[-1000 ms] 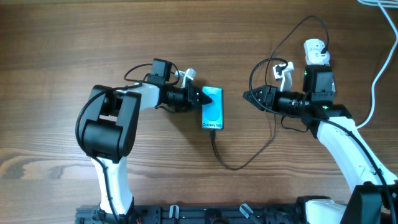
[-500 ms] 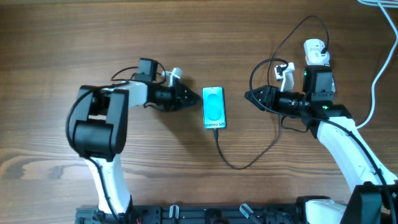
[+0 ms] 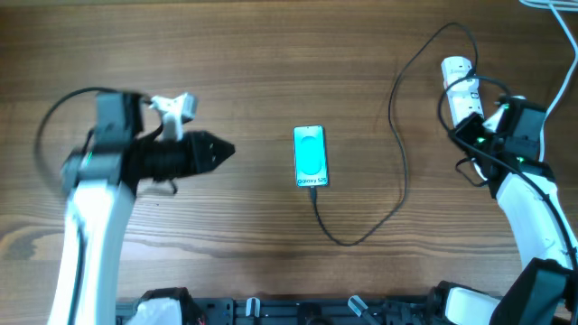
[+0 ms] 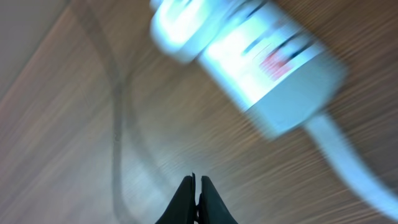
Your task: Plug charger to phone and switch on socket
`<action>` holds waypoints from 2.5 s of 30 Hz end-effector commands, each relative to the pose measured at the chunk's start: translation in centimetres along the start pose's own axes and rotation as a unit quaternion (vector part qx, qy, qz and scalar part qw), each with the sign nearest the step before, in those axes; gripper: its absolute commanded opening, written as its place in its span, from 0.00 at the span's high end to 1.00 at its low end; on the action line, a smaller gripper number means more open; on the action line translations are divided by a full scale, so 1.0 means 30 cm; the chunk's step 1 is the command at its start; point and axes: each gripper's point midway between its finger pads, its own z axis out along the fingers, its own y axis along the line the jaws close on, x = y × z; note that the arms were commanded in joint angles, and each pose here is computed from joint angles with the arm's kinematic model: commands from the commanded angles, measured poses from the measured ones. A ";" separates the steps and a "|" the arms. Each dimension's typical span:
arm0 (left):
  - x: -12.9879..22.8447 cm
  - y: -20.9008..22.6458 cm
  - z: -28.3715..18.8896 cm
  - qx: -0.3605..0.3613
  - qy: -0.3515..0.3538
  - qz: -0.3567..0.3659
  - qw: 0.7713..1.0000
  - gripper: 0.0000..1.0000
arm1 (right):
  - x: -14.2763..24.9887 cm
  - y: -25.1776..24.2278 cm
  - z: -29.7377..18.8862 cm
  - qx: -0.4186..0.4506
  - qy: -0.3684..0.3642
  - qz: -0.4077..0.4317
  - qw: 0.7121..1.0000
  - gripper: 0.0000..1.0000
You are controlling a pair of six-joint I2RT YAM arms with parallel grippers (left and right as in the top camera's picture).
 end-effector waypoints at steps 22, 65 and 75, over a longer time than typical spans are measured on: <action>0.412 -0.017 -0.618 -0.256 -0.370 0.111 0.886 0.00 | -0.314 -0.058 0.312 0.094 -0.101 -0.075 0.988 0.96; 0.412 -0.017 -0.618 -0.256 -0.370 0.111 0.886 0.00 | -0.225 -0.050 0.440 0.081 -0.047 -0.074 0.993 0.96; 0.412 -0.017 -0.618 -0.256 -0.370 0.111 0.886 0.00 | -0.154 -0.017 0.484 0.035 -0.006 -0.071 0.997 0.96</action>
